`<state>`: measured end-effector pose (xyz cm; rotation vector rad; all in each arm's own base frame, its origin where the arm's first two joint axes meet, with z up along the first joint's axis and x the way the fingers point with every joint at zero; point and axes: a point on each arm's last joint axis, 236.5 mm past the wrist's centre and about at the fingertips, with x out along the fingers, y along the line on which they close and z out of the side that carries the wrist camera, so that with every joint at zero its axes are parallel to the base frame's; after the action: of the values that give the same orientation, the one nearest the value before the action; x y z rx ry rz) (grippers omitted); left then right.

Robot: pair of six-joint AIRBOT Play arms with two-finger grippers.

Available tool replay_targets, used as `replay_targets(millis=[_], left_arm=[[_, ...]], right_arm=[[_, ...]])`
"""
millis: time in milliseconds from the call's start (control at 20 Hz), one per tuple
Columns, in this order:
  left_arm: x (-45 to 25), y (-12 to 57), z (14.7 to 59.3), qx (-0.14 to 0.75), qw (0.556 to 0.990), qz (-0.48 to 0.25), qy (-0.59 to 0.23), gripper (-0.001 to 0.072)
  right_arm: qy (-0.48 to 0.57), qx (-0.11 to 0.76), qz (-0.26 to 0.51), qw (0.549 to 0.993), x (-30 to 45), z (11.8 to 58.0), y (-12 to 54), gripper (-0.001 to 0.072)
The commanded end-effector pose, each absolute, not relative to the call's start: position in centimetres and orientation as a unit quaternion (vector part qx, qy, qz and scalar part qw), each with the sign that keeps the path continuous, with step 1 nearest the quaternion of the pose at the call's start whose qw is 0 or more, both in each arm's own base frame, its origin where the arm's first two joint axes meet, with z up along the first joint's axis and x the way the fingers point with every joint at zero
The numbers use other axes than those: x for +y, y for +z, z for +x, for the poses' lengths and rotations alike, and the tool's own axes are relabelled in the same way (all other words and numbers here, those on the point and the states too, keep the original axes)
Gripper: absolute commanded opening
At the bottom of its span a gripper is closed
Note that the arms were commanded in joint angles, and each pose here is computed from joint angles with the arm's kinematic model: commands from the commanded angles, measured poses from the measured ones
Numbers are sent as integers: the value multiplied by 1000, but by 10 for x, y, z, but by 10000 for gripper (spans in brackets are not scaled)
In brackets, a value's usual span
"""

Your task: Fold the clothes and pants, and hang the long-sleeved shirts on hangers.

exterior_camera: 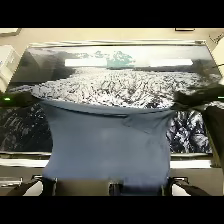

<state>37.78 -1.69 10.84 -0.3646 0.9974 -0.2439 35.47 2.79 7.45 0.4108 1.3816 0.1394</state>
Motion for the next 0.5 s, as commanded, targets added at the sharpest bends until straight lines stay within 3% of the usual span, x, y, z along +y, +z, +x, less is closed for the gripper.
replay_targets(millis=[0, 200, 450], left_arm=[[-15, 19, 409, 537, 808, -222, -102, 16], [-12, -3, 455, 522, 815, -233, -93, 16], [-6, -9, 504, 496, 833, -233, -82, 17]], right_arm=[[25, 609, 234, 757, 44, 430, -11, 33], [7, 493, 298, 817, 38, 511, -10, 33], [-22, 396, 302, 867, 13, 558, 0, 33]])
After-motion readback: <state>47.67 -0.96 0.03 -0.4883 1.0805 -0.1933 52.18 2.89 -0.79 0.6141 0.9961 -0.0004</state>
